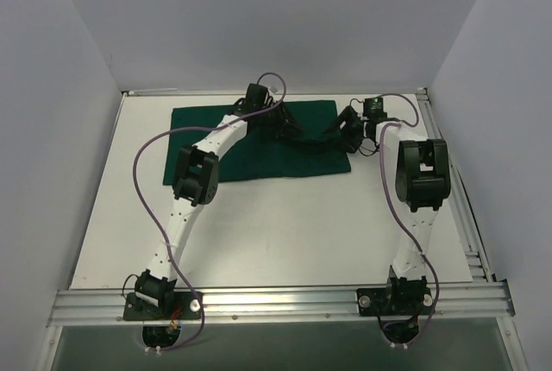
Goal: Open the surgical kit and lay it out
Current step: Open the surgical kit at the center of the board.
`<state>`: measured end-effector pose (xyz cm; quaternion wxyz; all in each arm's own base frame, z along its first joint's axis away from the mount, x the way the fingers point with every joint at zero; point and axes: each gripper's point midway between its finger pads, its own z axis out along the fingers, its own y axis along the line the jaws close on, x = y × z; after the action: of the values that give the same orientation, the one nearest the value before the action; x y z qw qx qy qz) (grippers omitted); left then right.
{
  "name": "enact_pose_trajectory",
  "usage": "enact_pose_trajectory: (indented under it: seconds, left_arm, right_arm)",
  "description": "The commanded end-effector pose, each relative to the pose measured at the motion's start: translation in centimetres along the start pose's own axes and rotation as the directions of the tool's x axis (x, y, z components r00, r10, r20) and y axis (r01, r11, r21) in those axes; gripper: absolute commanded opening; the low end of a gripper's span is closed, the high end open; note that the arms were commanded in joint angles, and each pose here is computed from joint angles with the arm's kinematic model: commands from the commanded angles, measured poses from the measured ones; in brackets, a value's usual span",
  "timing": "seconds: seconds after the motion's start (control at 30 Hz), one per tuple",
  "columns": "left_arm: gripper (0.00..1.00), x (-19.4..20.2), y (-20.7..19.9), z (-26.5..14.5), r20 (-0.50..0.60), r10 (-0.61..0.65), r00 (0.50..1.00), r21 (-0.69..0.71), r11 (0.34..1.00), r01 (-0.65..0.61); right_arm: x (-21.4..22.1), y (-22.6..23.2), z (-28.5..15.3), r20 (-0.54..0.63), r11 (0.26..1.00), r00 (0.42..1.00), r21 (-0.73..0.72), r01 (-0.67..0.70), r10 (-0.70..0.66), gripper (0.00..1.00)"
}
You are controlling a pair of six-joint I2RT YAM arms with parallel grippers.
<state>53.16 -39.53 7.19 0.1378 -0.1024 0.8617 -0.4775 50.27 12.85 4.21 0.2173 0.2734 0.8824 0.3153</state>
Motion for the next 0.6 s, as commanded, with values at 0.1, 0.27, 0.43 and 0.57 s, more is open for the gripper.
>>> enact_pose_trajectory:
  seconds: [0.1, 0.27, 0.43, 0.57]
  left_arm:
    - [0.43, -0.9, -2.9, -1.5, 0.027, 0.052, 0.998, 0.048, 0.997, -0.054]
    - [0.43, -1.0, -3.3, -1.7, 0.034, 0.059, 0.998, 0.058, 0.996, -0.061]
    - [0.44, -1.5, -5.1, -2.9, 0.061, 0.087, 0.994, 0.081, 0.992, -0.092]
    - [0.45, -2.1, -6.8, -4.6, 0.096, 0.122, 0.988, 0.096, 0.987, -0.131]
  right_arm:
    - [-0.2, 3.1, 1.3, 0.016, 0.997, 1.0, -0.076, 0.002, -0.001, 0.6]
    - [0.3, 4.4, 1.7, 0.008, 0.994, 1.0, -0.11, -0.028, 0.029, 0.5]
    - [0.8, 5.2, 1.4, -0.011, 0.99, 0.999, -0.135, -0.039, 0.038, 0.41]
    - [1.0, 5.7, 0.7, -0.021, 0.986, 0.999, -0.156, -0.052, 0.05, 0.35]
